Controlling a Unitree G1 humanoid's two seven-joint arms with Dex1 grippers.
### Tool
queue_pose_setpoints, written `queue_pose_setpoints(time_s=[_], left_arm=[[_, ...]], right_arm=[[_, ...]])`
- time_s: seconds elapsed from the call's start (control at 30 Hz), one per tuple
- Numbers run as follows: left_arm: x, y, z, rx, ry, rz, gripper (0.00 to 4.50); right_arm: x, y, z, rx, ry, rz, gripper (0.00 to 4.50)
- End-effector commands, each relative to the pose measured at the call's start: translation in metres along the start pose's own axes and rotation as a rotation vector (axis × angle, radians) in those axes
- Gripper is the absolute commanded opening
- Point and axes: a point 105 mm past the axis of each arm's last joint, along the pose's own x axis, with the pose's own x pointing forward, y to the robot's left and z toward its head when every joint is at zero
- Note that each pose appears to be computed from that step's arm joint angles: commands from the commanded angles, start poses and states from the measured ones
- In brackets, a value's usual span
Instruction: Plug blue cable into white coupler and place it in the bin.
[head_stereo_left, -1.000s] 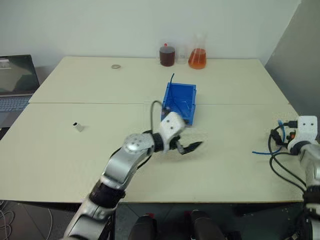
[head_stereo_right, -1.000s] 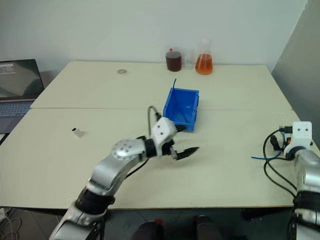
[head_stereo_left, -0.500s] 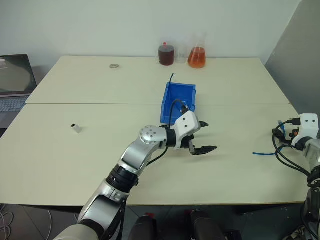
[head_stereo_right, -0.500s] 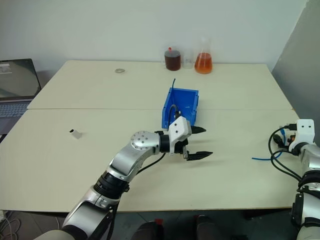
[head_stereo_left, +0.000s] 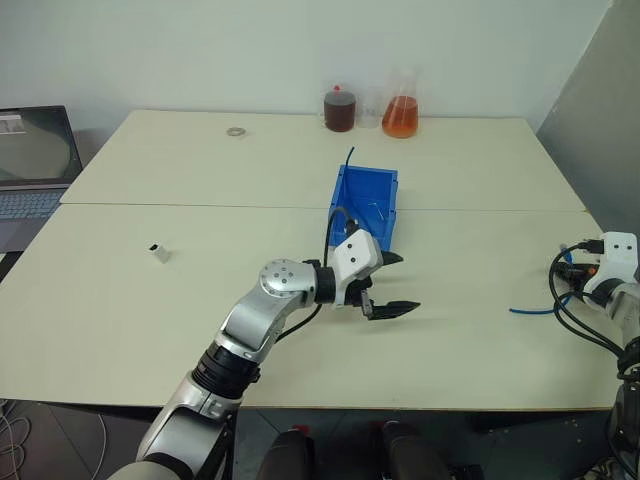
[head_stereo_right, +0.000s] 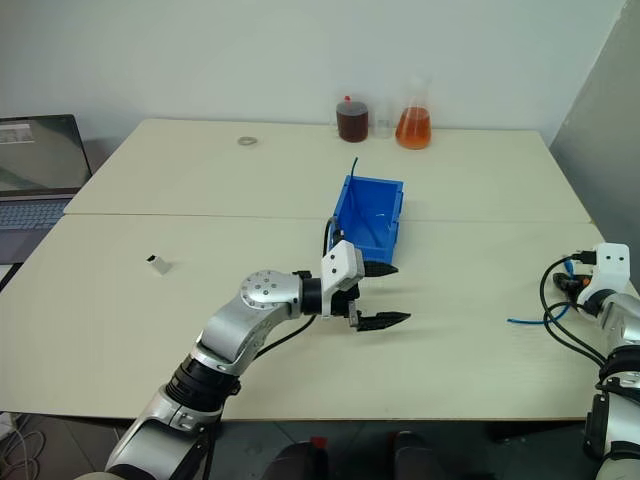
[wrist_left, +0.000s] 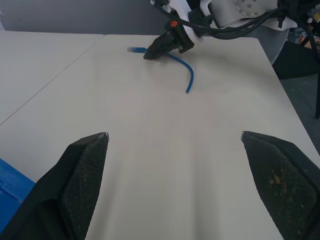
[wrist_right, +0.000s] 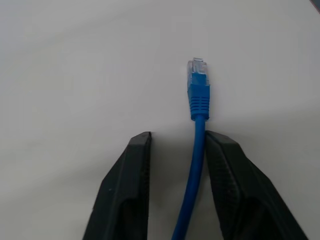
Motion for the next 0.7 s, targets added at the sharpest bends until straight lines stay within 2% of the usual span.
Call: queue_pose_setpoints(time_s=[0.03, 0.13, 0.27, 0.4, 0.43, 0.53, 0.6, 0.7], left_arm=[[-0.009, -0.003, 0.011, 0.042, -0.036, 0.004, 4.5], [-0.017, -0.005, 0.008, 0.04, -0.023, 0.012, 4.5], [-0.026, -0.008, 0.005, 0.032, -0.015, 0.036, 4.5], [-0.04, -0.01, 0.002, 0.05, 0.0, 0.077, 4.5], [-0.048, -0.011, 0.0, 0.044, 0.003, 0.098, 4.5], [-0.074, -0.015, -0.005, -0.004, 0.01, 0.237, 4.5], [-0.1, -0.028, -0.016, -0.074, 0.031, 0.377, 4.5], [-0.128, -0.04, -0.026, -0.167, 0.054, 0.563, 4.5]], right_arm=[[-0.004, -0.005, -0.004, 0.029, 0.0, -0.024, 0.76], [-0.006, -0.005, -0.008, 0.027, 0.002, -0.02, 0.03], [-0.015, 0.003, -0.006, -0.107, -0.003, 0.029, 0.03], [-0.031, 0.028, 0.007, -0.327, -0.044, 0.181, 0.03], [-0.036, 0.04, 0.011, -0.384, -0.059, 0.24, 0.03], [-0.064, 0.096, 0.026, -0.59, -0.112, 0.571, 0.03], [-0.075, 0.145, 0.035, -0.631, -0.164, 0.759, 0.03], [-0.079, 0.195, 0.042, -0.665, -0.218, 0.903, 0.03]])
